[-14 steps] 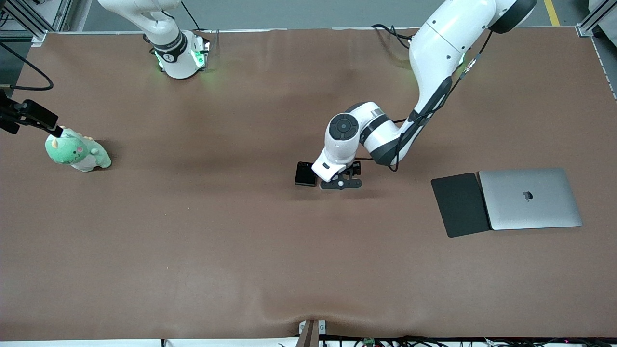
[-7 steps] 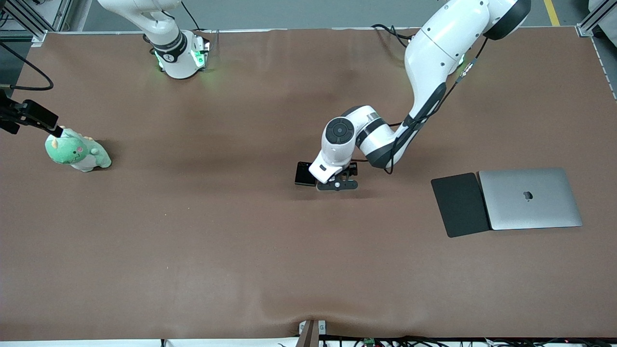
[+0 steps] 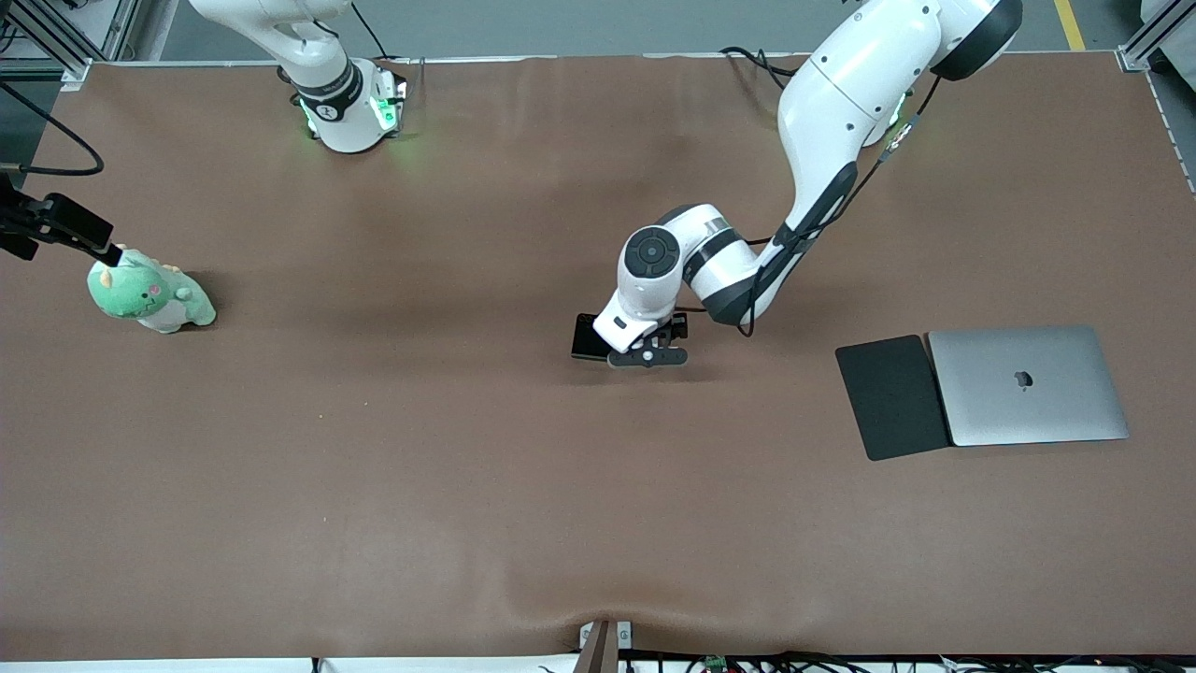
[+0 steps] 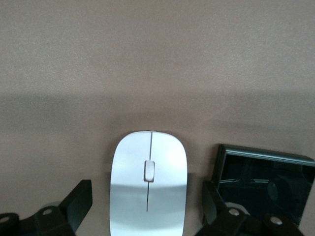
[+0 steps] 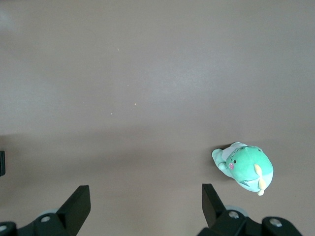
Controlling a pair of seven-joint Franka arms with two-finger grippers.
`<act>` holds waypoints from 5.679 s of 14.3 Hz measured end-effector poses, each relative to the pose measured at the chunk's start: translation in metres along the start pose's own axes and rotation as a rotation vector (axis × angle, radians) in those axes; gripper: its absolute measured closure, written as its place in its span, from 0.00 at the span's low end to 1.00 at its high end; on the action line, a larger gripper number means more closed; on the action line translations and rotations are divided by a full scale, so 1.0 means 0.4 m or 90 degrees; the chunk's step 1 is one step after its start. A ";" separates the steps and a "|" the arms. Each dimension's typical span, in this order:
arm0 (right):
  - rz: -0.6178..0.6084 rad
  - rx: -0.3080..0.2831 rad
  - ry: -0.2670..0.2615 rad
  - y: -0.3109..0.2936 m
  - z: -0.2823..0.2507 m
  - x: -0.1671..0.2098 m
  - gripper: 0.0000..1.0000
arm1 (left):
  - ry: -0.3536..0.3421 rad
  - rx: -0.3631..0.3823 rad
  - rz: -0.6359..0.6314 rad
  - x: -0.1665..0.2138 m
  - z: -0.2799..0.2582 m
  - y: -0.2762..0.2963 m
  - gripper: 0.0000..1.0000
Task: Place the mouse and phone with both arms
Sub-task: 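Lower the left gripper over the white mouse and close on it, then carry the mouse with the left gripper while the right gripper reaches the phone, then lower the mouse onto the pad while the right gripper grasps the phone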
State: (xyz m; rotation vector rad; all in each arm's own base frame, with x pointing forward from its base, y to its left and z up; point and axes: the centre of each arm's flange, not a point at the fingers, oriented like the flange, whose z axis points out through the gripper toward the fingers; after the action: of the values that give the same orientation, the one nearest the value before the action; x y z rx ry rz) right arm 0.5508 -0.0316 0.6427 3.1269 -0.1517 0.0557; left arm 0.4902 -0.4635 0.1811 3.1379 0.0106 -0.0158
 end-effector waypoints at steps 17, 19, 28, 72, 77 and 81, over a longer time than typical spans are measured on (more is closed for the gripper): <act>0.000 0.000 0.000 0.000 0.000 0.000 0.00 | -0.003 0.004 -0.029 0.002 0.007 -0.011 0.38; -0.001 0.000 0.000 -0.003 0.000 0.000 0.00 | 0.001 0.004 -0.039 0.022 -0.006 -0.029 0.38; -0.044 0.058 0.002 -0.213 -0.019 -0.020 0.00 | 0.026 0.048 -0.046 0.121 -0.134 -0.354 0.38; -0.006 0.015 -0.008 -1.348 1.148 -0.327 0.20 | -0.003 -0.004 0.022 0.331 -0.034 -1.105 0.00; 0.003 0.002 -0.010 -1.338 1.132 -0.307 0.20 | 0.045 0.029 0.041 0.349 -0.197 -1.070 0.00; 0.053 -0.022 -0.010 -1.264 0.947 -0.198 0.20 | 0.080 0.044 0.060 0.350 -0.298 -1.022 0.00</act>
State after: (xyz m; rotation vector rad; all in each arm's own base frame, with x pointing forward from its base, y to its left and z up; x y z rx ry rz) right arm 0.5344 0.4747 0.2567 3.0866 -0.2790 0.0289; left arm 0.6286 -0.0532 0.2974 3.1991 -0.1413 0.1855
